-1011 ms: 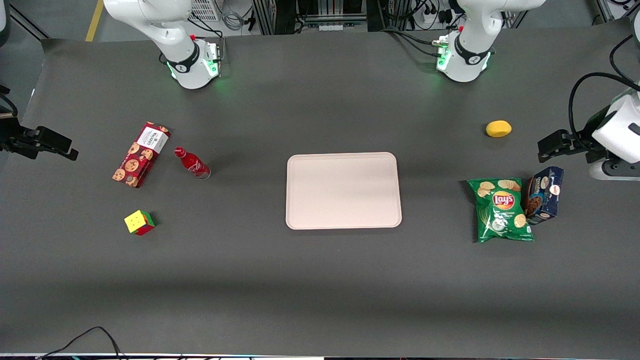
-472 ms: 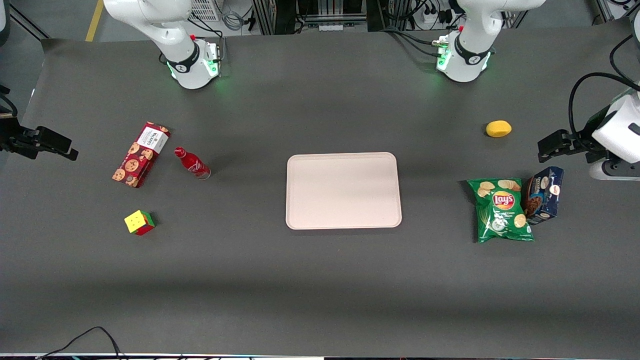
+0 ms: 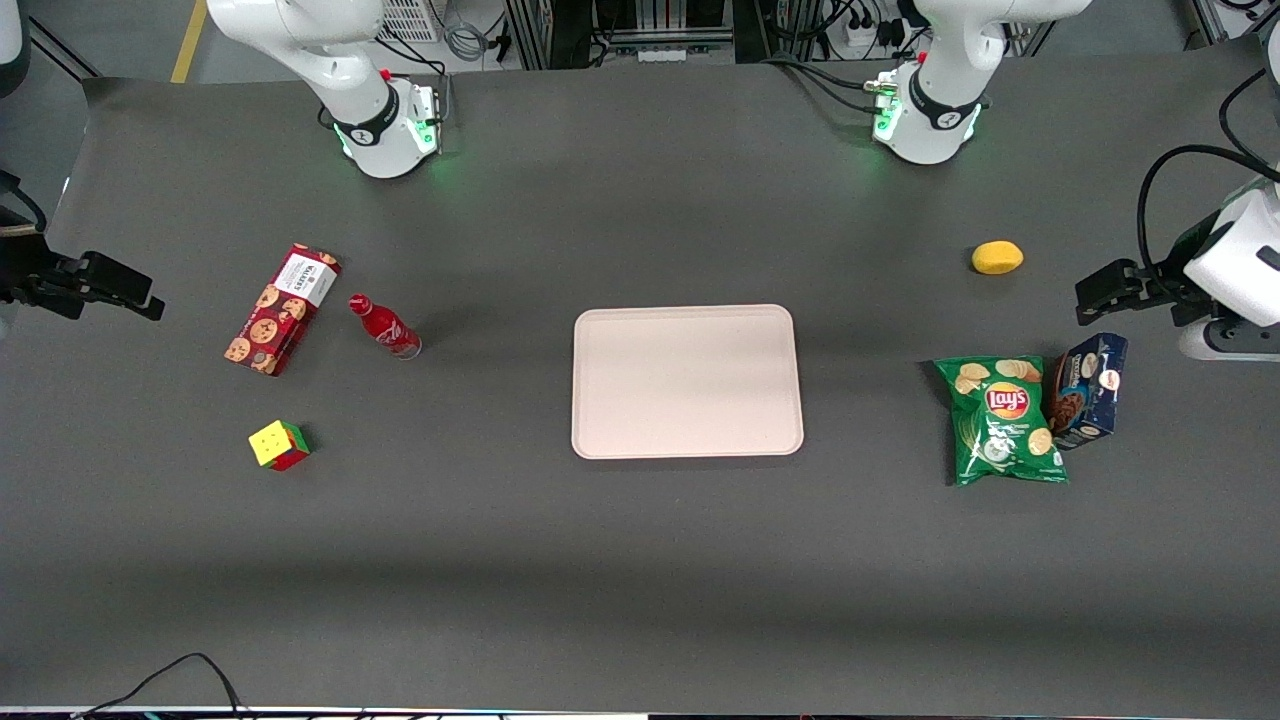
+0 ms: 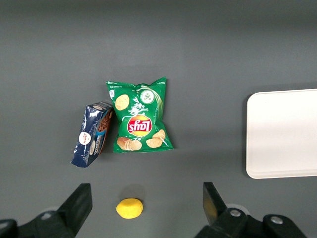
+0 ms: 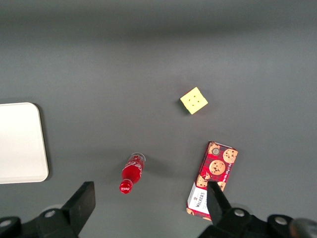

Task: Place coke bottle on tray

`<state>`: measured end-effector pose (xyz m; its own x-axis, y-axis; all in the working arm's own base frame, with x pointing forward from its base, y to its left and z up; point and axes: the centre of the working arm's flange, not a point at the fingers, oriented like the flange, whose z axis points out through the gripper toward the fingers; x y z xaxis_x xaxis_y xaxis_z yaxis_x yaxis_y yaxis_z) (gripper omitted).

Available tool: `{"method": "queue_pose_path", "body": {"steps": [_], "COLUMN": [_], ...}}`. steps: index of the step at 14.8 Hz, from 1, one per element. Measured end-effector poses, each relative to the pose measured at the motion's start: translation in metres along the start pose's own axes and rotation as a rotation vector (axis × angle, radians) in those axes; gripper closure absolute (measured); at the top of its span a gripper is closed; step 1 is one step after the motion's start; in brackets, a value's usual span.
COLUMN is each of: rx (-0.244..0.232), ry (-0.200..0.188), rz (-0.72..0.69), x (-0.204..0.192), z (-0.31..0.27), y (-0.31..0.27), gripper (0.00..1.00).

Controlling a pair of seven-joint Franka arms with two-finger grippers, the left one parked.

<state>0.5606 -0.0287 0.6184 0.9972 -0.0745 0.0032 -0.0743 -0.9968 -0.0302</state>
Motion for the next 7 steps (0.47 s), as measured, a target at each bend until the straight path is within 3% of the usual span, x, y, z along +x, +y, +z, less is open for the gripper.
{"method": "queue_pose_path", "body": {"steps": [3, 7], "rx": [0.002, 0.0], "ry": [-0.004, -0.029], "rz": [-0.051, -0.19], "x": [-0.003, -0.021], "z": [-0.001, -0.003], "y": [-0.025, -0.103], "gripper": [0.0, 0.0]}}
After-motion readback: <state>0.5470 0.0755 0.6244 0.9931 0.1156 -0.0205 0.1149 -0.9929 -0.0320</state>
